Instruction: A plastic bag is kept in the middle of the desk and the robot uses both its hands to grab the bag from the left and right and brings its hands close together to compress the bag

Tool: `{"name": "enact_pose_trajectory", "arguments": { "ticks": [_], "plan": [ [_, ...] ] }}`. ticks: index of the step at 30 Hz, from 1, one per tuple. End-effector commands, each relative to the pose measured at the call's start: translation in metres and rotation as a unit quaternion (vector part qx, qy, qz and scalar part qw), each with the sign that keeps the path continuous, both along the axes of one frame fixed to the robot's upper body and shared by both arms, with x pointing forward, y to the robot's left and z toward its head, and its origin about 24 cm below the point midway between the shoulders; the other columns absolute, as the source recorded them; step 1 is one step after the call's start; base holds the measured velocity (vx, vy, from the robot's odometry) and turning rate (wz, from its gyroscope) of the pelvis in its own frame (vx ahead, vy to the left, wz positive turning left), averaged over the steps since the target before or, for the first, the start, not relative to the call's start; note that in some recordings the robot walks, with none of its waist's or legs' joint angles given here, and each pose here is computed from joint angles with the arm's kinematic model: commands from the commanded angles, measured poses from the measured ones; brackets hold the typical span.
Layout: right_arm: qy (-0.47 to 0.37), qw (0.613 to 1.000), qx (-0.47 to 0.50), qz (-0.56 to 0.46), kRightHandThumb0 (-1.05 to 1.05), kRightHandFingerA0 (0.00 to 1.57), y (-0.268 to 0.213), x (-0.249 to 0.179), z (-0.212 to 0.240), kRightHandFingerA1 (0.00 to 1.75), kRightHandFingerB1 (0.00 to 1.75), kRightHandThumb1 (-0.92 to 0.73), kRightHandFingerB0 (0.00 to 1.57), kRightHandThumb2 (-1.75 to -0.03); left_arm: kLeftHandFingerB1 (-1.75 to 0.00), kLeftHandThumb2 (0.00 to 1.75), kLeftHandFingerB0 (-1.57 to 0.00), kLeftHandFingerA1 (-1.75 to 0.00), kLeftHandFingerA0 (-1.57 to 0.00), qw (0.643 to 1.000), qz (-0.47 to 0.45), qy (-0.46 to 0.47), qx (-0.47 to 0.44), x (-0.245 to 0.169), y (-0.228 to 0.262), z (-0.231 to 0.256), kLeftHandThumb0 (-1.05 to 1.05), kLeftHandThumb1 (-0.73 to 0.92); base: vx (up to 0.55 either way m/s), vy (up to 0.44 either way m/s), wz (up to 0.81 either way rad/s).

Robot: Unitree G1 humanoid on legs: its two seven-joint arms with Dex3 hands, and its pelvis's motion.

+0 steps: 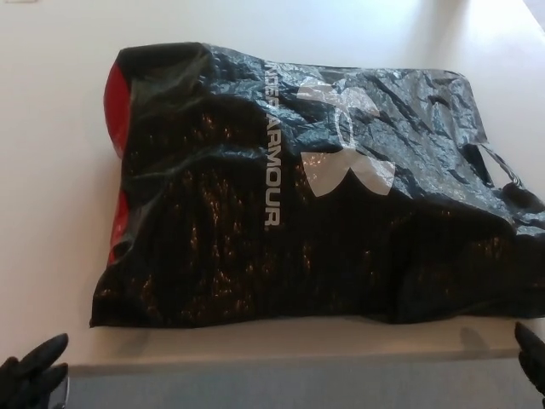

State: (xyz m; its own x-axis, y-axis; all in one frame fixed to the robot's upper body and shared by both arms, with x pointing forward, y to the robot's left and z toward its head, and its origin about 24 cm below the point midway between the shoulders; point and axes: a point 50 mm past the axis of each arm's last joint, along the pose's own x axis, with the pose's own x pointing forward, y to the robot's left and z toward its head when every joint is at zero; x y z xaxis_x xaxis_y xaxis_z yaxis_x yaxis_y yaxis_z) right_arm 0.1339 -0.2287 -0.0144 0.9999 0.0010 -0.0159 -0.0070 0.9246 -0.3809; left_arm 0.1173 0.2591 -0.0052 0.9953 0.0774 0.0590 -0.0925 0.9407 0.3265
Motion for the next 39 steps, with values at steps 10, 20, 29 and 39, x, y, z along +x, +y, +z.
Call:
{"name": "enact_pose_trajectory", "arguments": {
  "ticks": [10, 20, 29, 39],
  "plan": [
    [-0.198, 0.979, -0.041, 0.038, -0.95, 0.00, 0.002, -0.016, 0.071, 0.00, 0.00, -0.61, 0.00, -0.94, -0.28, 0.68, -0.22, -0.27, -0.18, 0.981, 0.002, -0.194, 0.003, -0.031, -0.005, 0.061, -0.75, 0.91, 0.00, 0.000, 0.00],
    [-0.340, 0.929, -0.144, 0.001, -0.84, 0.00, -0.019, 0.034, 0.150, 0.00, 0.00, -0.80, 0.00, -0.71, -0.31, 0.73, -0.26, -0.29, -0.22, 0.927, 0.098, -0.350, 0.087, 0.026, 0.048, 0.147, -0.77, 0.92, 0.00, 0.000, 0.00],
    [-0.382, 0.907, -0.170, -0.045, -0.94, 0.00, -0.034, 0.079, 0.204, 0.00, 0.00, -0.84, 0.00, -0.65, -0.31, 0.77, -0.24, -0.30, -0.17, 0.906, 0.141, -0.385, 0.108, 0.073, 0.077, 0.213, -0.85, 0.92, 0.00, 0.000, 0.00],
    [-0.382, 0.907, -0.171, -0.055, -0.94, 0.00, -0.034, 0.089, 0.214, 0.00, 0.00, -0.81, 0.00, -0.64, -0.31, 0.76, -0.23, -0.31, -0.15, 0.909, 0.138, -0.382, 0.093, 0.082, 0.080, 0.223, -0.86, 0.92, 0.00, 0.000, 0.00]
  ]
}}
